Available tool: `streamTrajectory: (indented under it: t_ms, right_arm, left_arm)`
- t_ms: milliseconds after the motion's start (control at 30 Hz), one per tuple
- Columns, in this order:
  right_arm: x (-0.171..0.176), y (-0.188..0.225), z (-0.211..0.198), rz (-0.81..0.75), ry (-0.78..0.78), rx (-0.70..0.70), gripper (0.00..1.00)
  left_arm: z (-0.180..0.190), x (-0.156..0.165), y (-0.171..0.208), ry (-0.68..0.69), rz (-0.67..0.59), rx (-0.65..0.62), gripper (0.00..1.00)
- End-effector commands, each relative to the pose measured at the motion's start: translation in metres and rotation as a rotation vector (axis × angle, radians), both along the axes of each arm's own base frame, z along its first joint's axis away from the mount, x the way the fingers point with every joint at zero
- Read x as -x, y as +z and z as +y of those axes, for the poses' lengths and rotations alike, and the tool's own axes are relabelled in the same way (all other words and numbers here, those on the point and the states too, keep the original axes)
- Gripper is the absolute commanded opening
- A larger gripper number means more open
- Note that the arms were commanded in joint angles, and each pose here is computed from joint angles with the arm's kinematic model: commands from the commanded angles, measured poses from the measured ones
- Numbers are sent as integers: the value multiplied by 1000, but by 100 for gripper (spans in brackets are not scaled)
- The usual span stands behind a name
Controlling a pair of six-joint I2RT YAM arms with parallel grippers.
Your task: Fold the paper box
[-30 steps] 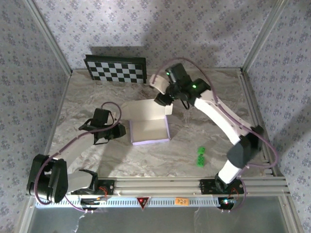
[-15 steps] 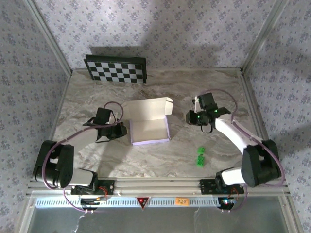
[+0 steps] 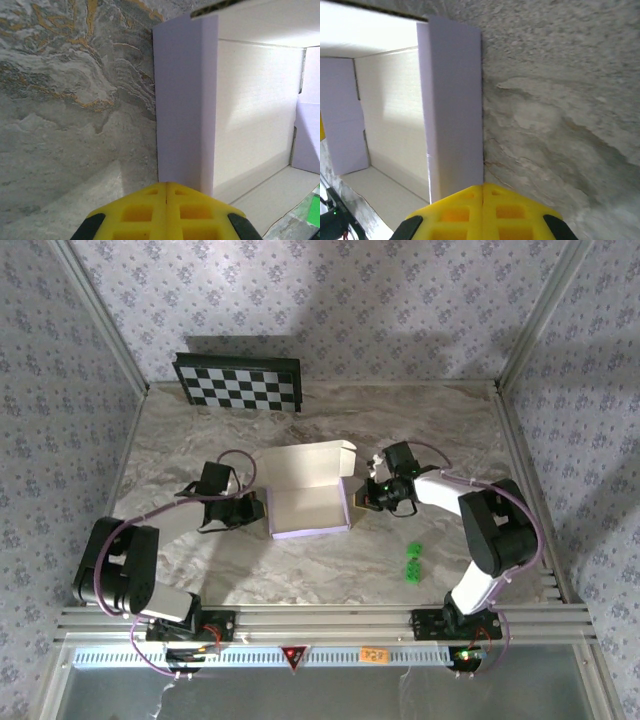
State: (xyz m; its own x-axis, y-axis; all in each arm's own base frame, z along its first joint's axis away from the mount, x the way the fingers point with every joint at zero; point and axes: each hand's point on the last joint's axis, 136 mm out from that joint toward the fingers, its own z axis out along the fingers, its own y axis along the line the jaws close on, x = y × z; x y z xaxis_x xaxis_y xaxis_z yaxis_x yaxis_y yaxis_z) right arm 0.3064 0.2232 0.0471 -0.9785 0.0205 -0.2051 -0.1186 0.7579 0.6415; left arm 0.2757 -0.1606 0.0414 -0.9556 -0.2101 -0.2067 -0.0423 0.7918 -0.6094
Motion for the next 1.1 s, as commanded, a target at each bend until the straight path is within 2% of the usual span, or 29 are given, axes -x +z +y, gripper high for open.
streamTrajectory:
  t_ms: [0, 600, 1067]
  right_arm:
    - [-7, 8, 15, -5, 13, -68, 5]
    - [3, 8, 51, 19, 105, -126, 4]
    - [8, 6, 56, 25, 129, -124, 5]
  left_arm:
    - [-10, -13, 12, -15, -28, 44, 0]
    - [-27, -13, 12, -72, -20, 44, 0]
    - [-46, -1, -6, -133, 40, 30, 0]
